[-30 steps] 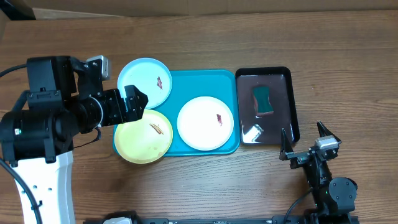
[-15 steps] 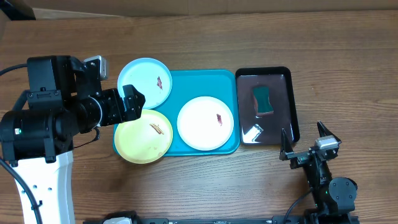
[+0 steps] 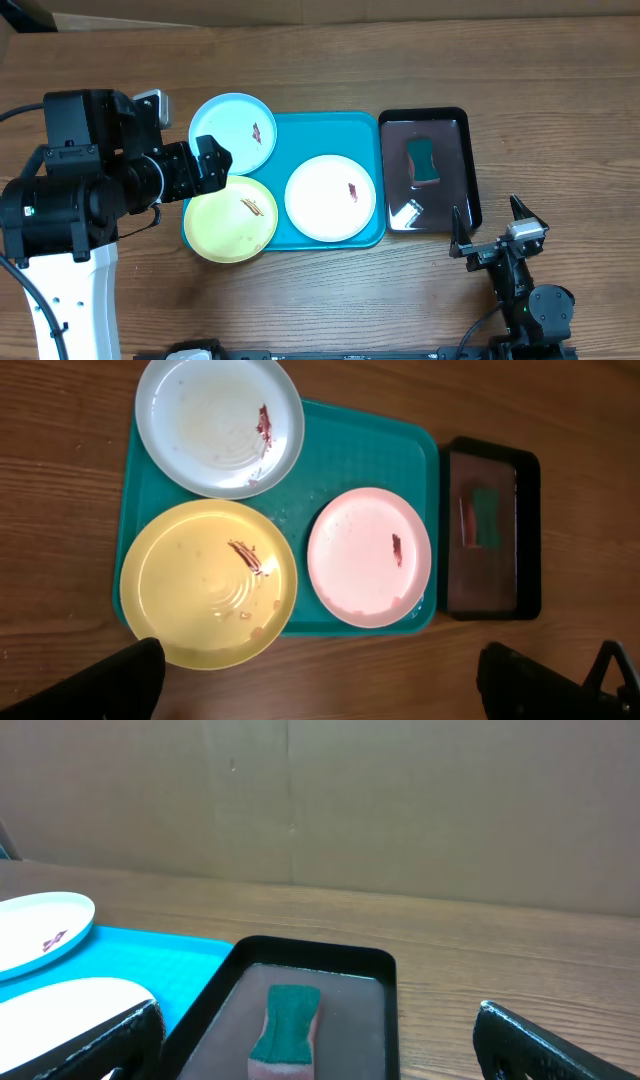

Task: Clean dirty plates on tray and stack at the side
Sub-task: 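Move the left gripper over the white plate on the teal tray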

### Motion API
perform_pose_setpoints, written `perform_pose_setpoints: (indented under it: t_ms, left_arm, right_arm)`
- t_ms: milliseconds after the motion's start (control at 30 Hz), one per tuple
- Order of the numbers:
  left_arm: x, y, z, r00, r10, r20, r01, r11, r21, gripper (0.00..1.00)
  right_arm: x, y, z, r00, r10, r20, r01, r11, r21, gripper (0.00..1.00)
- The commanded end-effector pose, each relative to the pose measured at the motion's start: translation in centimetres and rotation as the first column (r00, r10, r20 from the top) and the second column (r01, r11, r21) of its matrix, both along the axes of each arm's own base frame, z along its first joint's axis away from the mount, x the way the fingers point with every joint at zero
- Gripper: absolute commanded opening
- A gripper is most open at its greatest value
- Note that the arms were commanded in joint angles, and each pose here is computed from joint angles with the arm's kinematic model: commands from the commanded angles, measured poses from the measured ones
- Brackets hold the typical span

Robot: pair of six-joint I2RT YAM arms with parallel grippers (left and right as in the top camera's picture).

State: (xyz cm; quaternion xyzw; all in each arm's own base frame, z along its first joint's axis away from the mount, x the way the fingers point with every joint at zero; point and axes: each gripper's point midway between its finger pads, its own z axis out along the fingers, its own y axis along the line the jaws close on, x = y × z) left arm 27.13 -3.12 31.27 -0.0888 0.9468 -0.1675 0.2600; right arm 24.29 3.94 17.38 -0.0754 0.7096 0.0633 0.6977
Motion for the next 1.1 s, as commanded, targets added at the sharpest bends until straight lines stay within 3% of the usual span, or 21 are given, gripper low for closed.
perform_pose_setpoints:
  t_ms: [0, 133, 167, 267, 300, 367, 433, 500, 567, 800, 867, 1067]
  left_arm:
    - [0.5, 0.3, 0.9, 0.999, 0.051, 0.008, -0.051, 0.999, -0.007, 1.00]
    - [0.7, 1.3, 1.1, 0.994, 0.103, -0.032, -0.102, 0.994, 0.037, 0.85]
    - [0.8, 1.7, 0.3, 0.991, 0.114, -0.065, -0.110, 0.992, 0.058, 0.71]
    - [1.4, 1.3, -2.5, 0.982, 0.097, -0.164, -0.088, 0.994, 0.058, 0.10]
    - [1.5, 0.8, -3.5, 0.977, 0.079, -0.199, -0.069, 0.996, 0.056, 0.04]
    - [2.2, -0.8, -6.3, 0.961, 0.018, -0.277, -0.001, 0.998, 0.060, 0.09]
    - [2.9, -2.1, -7.9, 0.948, -0.025, -0.317, 0.046, 0.997, 0.059, 0.52]
    - [3.5, -3.7, -9.4, 0.933, -0.071, -0.352, 0.097, 0.994, 0.058, 0.61]
    - [3.9, -5.1, -10.7, 0.917, -0.108, -0.385, 0.140, 0.988, 0.058, 0.66]
    - [3.4, -9.2, -15.5, 0.827, -0.205, -0.524, 0.281, 0.957, 0.069, 0.68]
    - [3.2, -10.5, -16.9, 0.800, -0.231, -0.555, 0.327, 0.942, 0.079, 0.71]
    - [4.4, -11.7, -17.2, 0.819, -0.244, -0.519, 0.333, 0.939, 0.083, 0.74]
  right_arm:
    - [0.0, -0.1, -0.2, 1.000, -0.006, 0.002, 0.006, 1.000, -0.007, 1.00]
    - [0.0, -0.1, -0.2, 1.000, -0.006, 0.002, 0.006, 1.000, -0.007, 1.00]
    - [0.0, -0.1, -0.2, 1.000, -0.006, 0.002, 0.006, 1.000, -0.007, 1.00]
    - [0.0, -0.1, -0.2, 1.000, -0.006, 0.002, 0.006, 1.000, -0.007, 1.00]
    - [0.0, -0.1, -0.2, 1.000, -0.006, 0.002, 0.006, 1.000, -0.007, 1.00]
    - [0.0, -0.1, -0.2, 1.000, -0.006, 0.002, 0.006, 1.000, -0.007, 1.00]
    - [0.0, -0.1, -0.2, 1.000, -0.006, 0.002, 0.006, 1.000, -0.007, 1.00]
    - [0.0, -0.1, -0.2, 1.000, -0.006, 0.002, 0.006, 1.000, -0.007, 1.00]
    - [0.0, -0.1, -0.2, 1.000, -0.006, 0.002, 0.006, 1.000, -0.007, 1.00]
    - [0.0, -0.1, 0.5, 0.999, -0.005, 0.032, 0.005, 1.000, -0.004, 1.00]
    - [-0.2, 1.0, 0.3, 0.998, 0.065, 0.017, -0.065, 0.997, 0.034, 1.00]
    - [-1.6, 3.7, 2.1, 0.974, 0.227, 0.007, -0.225, 0.960, 0.164, 1.00]
